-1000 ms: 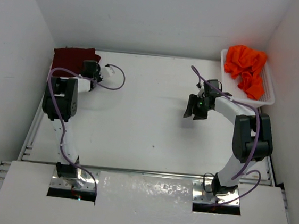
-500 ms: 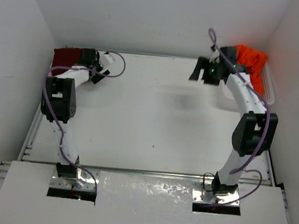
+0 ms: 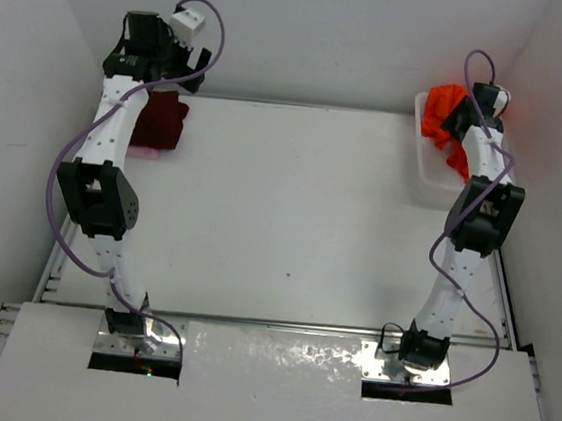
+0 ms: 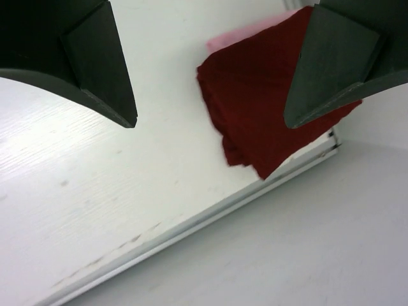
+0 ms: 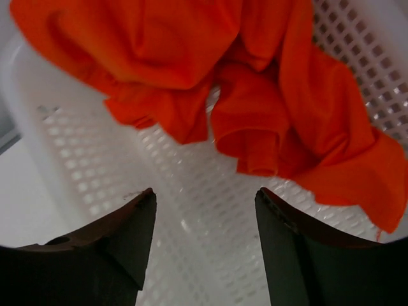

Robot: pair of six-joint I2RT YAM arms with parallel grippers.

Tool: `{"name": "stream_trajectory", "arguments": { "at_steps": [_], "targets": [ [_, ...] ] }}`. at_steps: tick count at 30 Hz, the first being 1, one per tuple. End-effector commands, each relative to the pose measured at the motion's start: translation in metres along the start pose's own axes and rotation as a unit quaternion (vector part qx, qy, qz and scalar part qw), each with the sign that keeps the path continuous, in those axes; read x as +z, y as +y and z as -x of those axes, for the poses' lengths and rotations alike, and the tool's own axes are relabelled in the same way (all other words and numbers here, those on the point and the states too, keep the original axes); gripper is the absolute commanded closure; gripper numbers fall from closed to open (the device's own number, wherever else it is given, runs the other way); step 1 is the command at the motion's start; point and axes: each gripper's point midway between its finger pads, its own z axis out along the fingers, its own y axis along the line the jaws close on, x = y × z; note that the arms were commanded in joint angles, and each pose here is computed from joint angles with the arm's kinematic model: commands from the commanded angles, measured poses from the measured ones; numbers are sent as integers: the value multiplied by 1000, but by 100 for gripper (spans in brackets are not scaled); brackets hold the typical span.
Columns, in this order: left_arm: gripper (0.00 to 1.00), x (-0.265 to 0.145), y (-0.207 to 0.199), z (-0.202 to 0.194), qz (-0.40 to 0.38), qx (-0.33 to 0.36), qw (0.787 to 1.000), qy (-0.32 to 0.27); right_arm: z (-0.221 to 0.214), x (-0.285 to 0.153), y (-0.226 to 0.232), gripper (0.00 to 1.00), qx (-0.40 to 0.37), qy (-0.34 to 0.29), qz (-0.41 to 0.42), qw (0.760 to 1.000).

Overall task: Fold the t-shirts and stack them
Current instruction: Grab crumpled tshirt from bin with the right arm

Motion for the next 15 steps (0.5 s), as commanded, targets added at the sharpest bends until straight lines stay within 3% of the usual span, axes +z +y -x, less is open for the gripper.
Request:
{"name": "stream_trajectory", "arguments": {
  "at_steps": [1,4,8,15],
  "targets": [
    [0,-18,-16,29,-53,-77,995,-24,76,-17,9,38,-8,-162,-86,983],
    [0,-12,-17,28,-57,-79,995,-22,80,-2,-13,35,-29,-205,-161,965],
    [0,-2,-16,18,-43,-70,997,-1,65,33,-40,32,-48,-174,-205,962],
    [0,10,-17,-15,-12,-57,997,52,54,77,-39,20,-57,-165,-142,974]
  ]
}}
